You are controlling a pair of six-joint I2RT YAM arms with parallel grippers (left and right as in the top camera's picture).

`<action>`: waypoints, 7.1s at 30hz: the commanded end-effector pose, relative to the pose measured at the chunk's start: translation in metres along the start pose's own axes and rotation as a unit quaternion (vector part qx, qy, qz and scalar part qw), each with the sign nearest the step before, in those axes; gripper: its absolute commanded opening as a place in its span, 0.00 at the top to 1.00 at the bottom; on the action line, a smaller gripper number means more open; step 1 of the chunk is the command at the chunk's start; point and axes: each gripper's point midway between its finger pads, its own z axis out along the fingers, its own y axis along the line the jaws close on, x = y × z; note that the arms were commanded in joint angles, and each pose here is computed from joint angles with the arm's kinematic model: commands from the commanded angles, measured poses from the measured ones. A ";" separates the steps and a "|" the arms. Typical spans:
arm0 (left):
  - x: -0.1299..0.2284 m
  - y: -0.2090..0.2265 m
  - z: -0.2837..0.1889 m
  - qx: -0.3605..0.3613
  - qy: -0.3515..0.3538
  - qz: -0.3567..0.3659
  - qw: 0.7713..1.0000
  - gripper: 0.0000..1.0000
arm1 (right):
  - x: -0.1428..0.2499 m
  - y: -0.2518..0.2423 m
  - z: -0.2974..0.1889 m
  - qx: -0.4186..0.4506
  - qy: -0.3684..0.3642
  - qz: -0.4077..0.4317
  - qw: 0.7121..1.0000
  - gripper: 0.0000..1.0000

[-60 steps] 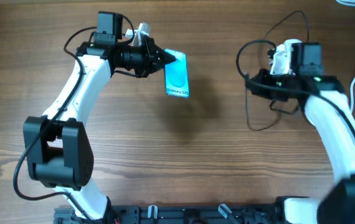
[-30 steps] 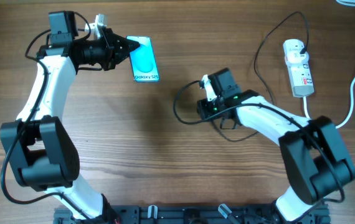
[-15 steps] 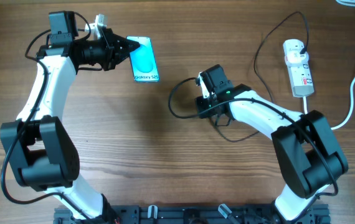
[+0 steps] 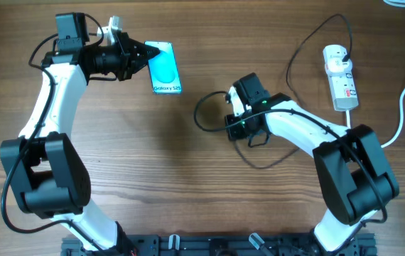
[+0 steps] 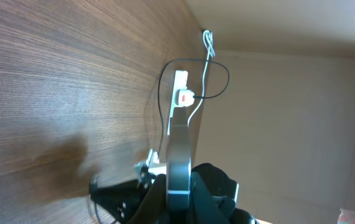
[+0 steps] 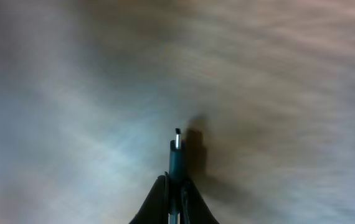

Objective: Plug charger to phone and switch on socket
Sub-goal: 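Grasp the USB-C plug with the right gripper and lift it, then bring the USB-C plug up to the phone's bottom port, then align the plug under the phone's port with the right gripper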

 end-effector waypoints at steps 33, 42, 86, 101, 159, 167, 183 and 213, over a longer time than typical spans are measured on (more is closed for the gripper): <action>0.010 -0.100 0.043 0.119 0.019 0.104 0.987 0.96 | -0.062 0.153 -0.158 -0.500 -0.201 0.054 0.841 0.96; 0.011 -0.100 0.043 0.120 0.022 0.104 0.987 0.96 | -0.070 0.141 -0.170 -0.506 -0.221 0.052 0.832 0.96; 0.011 -0.100 0.043 0.120 0.022 0.107 0.987 0.96 | -0.084 0.144 -0.169 -0.510 -0.248 0.083 0.819 0.96; 0.014 -0.101 0.045 0.121 0.025 0.108 0.987 0.96 | -0.085 0.144 -0.168 -0.510 -0.251 0.085 0.819 0.96; 0.021 -0.104 0.050 0.124 0.036 0.129 0.983 0.96 | -0.083 0.143 -0.164 -0.516 -0.232 0.102 0.819 0.96; 0.025 -0.105 0.049 0.130 0.045 0.134 0.981 0.96 | -0.088 0.134 -0.165 -0.510 -0.241 0.113 0.818 0.96; 0.023 -0.109 0.048 0.135 0.040 0.148 0.979 0.96 | -0.073 0.143 -0.163 -0.520 -0.206 0.077 0.825 0.96; 0.024 -0.108 0.049 0.134 0.044 0.145 0.979 0.96 | -0.084 0.139 -0.170 -0.516 -0.244 0.085 0.817 0.96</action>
